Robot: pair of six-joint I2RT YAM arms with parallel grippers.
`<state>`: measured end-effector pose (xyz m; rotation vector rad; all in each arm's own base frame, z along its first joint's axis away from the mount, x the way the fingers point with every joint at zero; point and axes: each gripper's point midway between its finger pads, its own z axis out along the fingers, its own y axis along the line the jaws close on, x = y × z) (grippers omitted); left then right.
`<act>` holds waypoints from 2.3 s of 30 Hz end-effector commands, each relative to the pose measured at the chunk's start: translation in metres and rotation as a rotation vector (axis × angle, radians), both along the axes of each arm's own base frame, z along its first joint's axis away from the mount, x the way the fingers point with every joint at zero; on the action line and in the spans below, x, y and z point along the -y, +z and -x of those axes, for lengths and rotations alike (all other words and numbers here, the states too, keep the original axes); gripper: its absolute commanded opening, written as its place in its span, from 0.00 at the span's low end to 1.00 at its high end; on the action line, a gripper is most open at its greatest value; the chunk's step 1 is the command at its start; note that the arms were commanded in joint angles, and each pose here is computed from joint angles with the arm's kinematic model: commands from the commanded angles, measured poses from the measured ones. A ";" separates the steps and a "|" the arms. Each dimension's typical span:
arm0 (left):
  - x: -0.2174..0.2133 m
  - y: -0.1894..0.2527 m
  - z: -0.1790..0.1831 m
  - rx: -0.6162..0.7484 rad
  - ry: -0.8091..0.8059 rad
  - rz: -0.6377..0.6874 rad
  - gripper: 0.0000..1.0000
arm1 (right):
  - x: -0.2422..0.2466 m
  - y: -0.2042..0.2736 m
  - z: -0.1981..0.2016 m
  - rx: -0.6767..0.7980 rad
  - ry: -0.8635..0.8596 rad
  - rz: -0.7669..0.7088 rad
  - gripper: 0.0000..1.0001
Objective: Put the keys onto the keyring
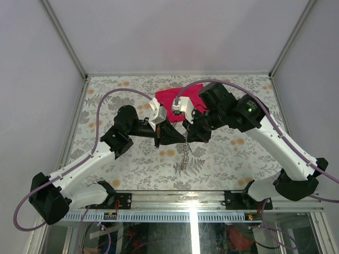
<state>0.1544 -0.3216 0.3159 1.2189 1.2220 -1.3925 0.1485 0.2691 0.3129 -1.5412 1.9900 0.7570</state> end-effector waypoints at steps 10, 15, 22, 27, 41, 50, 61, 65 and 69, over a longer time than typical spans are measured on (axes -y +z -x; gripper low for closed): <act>-0.007 0.027 -0.016 -0.008 0.147 0.122 0.00 | 0.005 0.054 -0.039 0.212 -0.322 -0.281 0.43; -0.015 0.037 -0.023 -0.030 0.188 0.182 0.00 | 0.020 0.064 -0.060 0.134 -0.476 -0.421 0.45; -0.032 0.049 -0.037 -0.034 0.297 0.263 0.00 | 0.015 0.078 -0.058 -0.079 -0.568 -0.656 0.47; -0.035 0.054 -0.035 -0.029 0.296 0.282 0.00 | -0.004 0.077 -0.046 -0.238 -0.498 -0.772 0.49; -0.035 0.059 -0.034 -0.019 0.287 0.286 0.00 | -0.015 0.058 -0.042 -0.342 -0.456 -0.747 0.41; -0.035 0.060 -0.034 -0.018 0.288 0.287 0.00 | -0.017 0.045 -0.039 -0.376 -0.447 -0.689 0.39; -0.035 0.060 -0.033 -0.015 0.285 0.287 0.00 | -0.021 0.047 -0.039 -0.396 -0.426 -0.718 0.22; -0.036 0.059 -0.033 -0.016 0.288 0.287 0.00 | -0.021 0.049 -0.039 -0.400 -0.428 -0.727 0.14; -0.036 0.059 -0.033 -0.015 0.288 0.287 0.00 | -0.020 0.049 -0.038 -0.396 -0.435 -0.725 0.03</act>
